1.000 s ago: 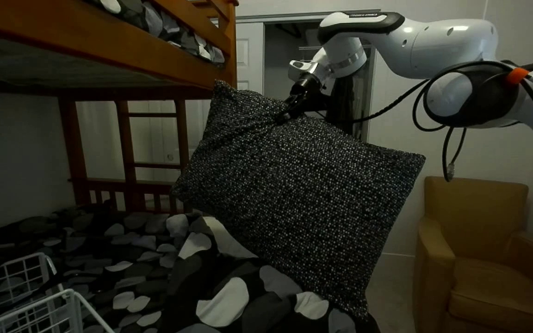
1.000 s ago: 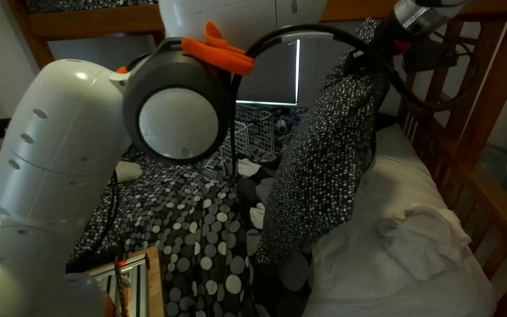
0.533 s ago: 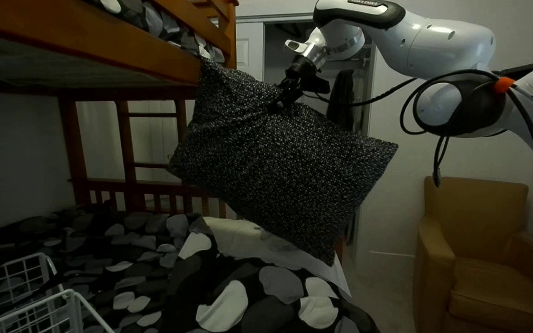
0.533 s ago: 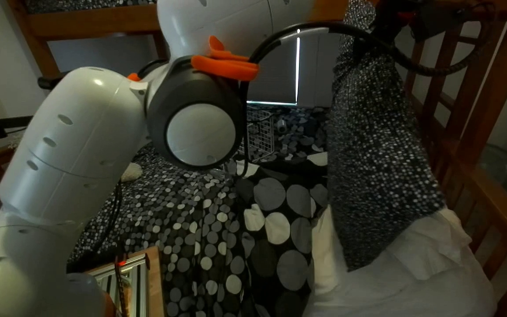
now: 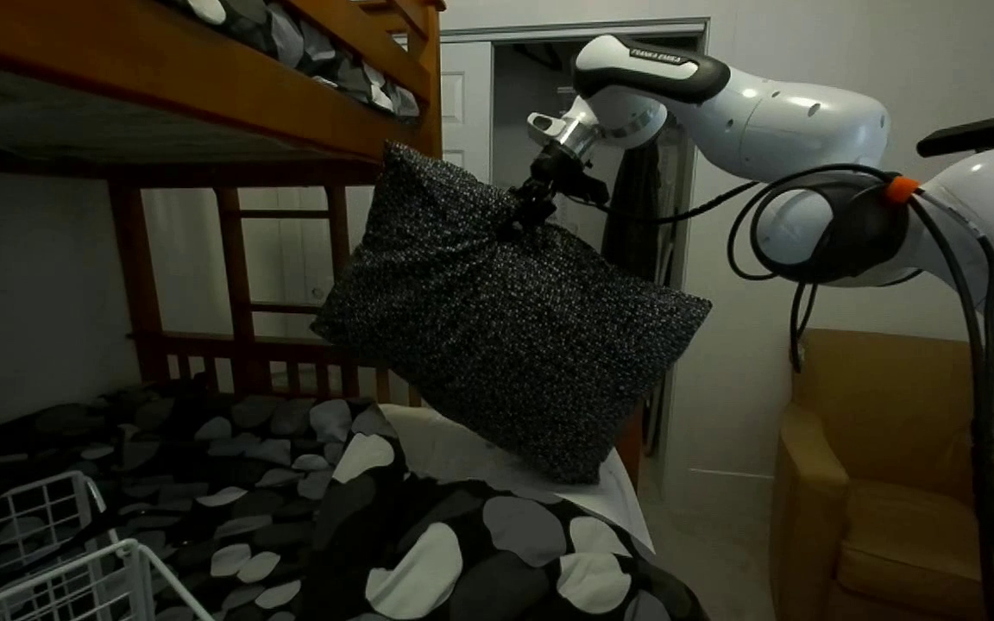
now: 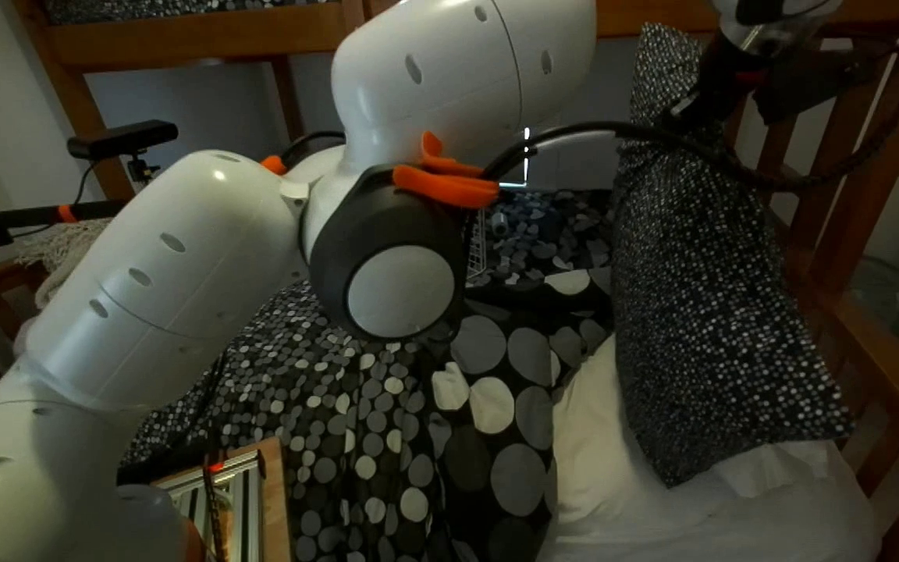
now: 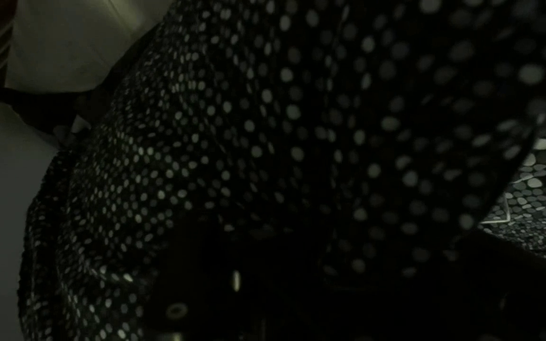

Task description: Move the pillow to the right

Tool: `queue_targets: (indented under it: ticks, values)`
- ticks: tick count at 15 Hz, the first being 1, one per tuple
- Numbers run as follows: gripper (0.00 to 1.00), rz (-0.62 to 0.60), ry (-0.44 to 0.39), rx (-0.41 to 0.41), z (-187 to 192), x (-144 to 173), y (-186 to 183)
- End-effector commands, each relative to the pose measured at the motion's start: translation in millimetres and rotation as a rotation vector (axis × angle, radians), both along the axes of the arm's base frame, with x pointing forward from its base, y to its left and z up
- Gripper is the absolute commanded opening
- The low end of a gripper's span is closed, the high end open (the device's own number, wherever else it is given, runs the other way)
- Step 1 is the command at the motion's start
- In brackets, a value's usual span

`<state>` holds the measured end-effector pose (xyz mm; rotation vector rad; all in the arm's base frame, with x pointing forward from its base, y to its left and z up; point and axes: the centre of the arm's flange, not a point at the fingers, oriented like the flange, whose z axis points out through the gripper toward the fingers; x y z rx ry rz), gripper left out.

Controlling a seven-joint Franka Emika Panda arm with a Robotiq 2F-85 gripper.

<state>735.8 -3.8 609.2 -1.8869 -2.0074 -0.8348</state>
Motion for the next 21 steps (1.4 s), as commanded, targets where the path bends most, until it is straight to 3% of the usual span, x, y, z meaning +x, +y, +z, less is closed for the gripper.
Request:
queue_targets:
  ticks: [1,4,7,10,14,18,21]
  values:
    - [0.00,-0.058,-0.061,-0.028,45.0,30.4,-14.6]
    - [0.00,-0.086,-0.079,-0.034,38.9,36.5,-10.9]
    - [0.00,-0.085,-0.128,-0.014,70.7,23.7,-20.8]
    - [0.00,-0.072,-0.168,-0.083,106.0,-9.1,-36.9]
    - [0.00,-0.083,-0.130,-0.195,143.4,-43.0,-55.2]
    - [0.00,-0.064,-0.121,-0.192,114.5,-34.6,-42.3]
    - [0.00,-0.015,-0.022,-0.162,68.5,-22.4,-19.8]
